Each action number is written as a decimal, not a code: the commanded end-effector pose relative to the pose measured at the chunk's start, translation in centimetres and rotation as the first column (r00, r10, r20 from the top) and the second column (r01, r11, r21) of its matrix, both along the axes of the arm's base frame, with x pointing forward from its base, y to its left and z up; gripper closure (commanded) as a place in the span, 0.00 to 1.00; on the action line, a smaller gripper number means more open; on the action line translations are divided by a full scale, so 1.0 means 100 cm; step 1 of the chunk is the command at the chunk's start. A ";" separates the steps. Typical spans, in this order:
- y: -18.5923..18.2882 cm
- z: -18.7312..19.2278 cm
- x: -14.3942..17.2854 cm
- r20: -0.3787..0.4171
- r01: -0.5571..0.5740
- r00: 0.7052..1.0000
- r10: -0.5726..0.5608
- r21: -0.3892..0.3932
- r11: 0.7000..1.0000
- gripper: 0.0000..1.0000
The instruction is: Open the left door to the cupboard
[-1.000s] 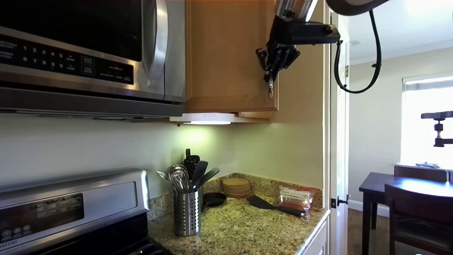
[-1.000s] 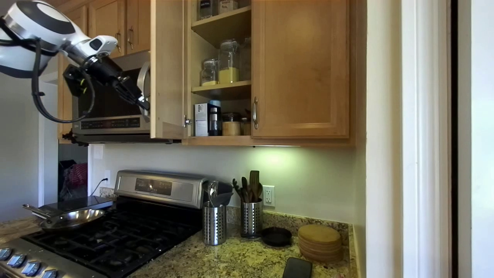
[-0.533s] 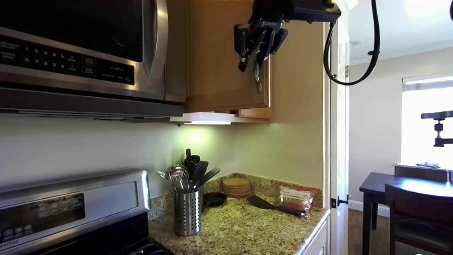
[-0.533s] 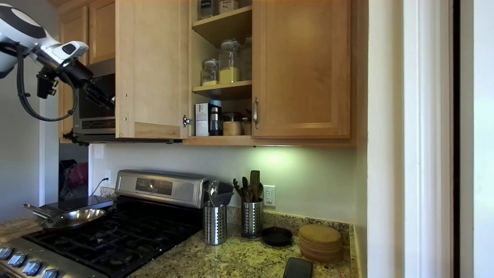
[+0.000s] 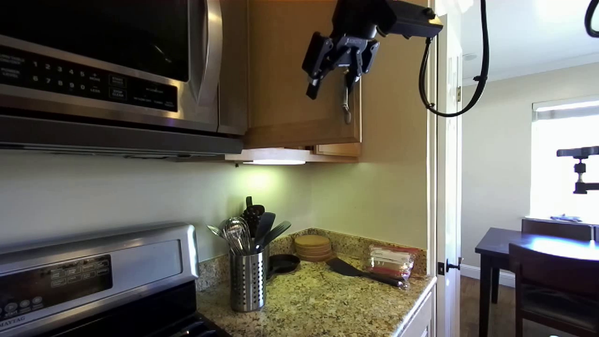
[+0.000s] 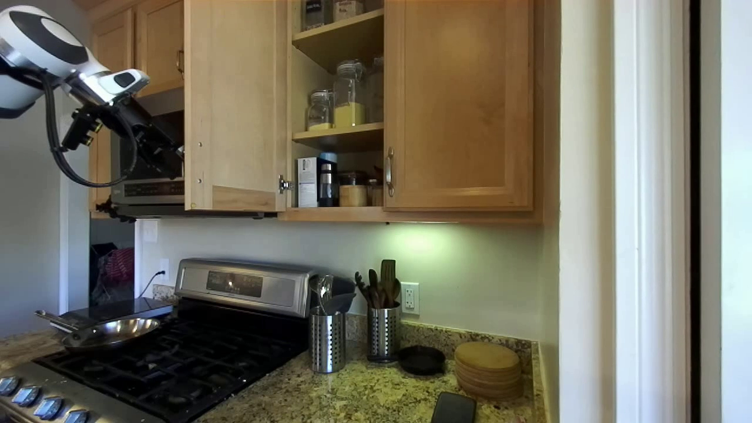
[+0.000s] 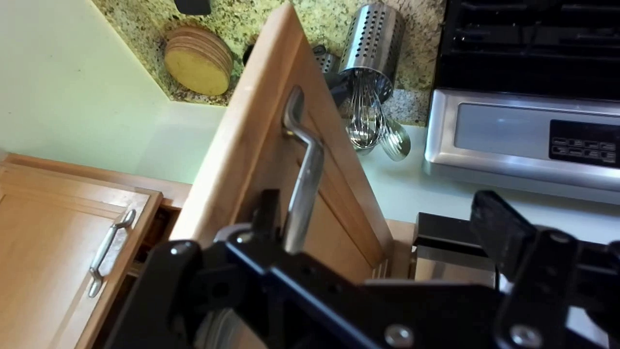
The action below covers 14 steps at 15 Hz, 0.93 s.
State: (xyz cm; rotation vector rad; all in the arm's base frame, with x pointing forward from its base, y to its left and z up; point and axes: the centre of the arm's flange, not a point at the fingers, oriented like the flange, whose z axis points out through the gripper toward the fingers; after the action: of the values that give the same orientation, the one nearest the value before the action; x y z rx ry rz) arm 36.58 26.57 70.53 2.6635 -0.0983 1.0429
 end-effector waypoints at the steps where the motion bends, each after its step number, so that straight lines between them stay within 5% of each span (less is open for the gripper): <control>1: -0.039 0.015 0.041 -0.004 -0.149 0.989 0.150 0.052 0.987 0.00; 7: -0.103 0.028 0.047 -0.094 -0.155 0.981 0.168 0.130 0.979 0.00; 14: -0.132 0.034 0.052 -0.135 -0.222 0.959 0.248 0.180 0.958 0.00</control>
State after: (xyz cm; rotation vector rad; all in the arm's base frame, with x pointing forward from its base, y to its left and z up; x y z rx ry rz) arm 40.14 13.55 72.94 2.9292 0.0384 0.8468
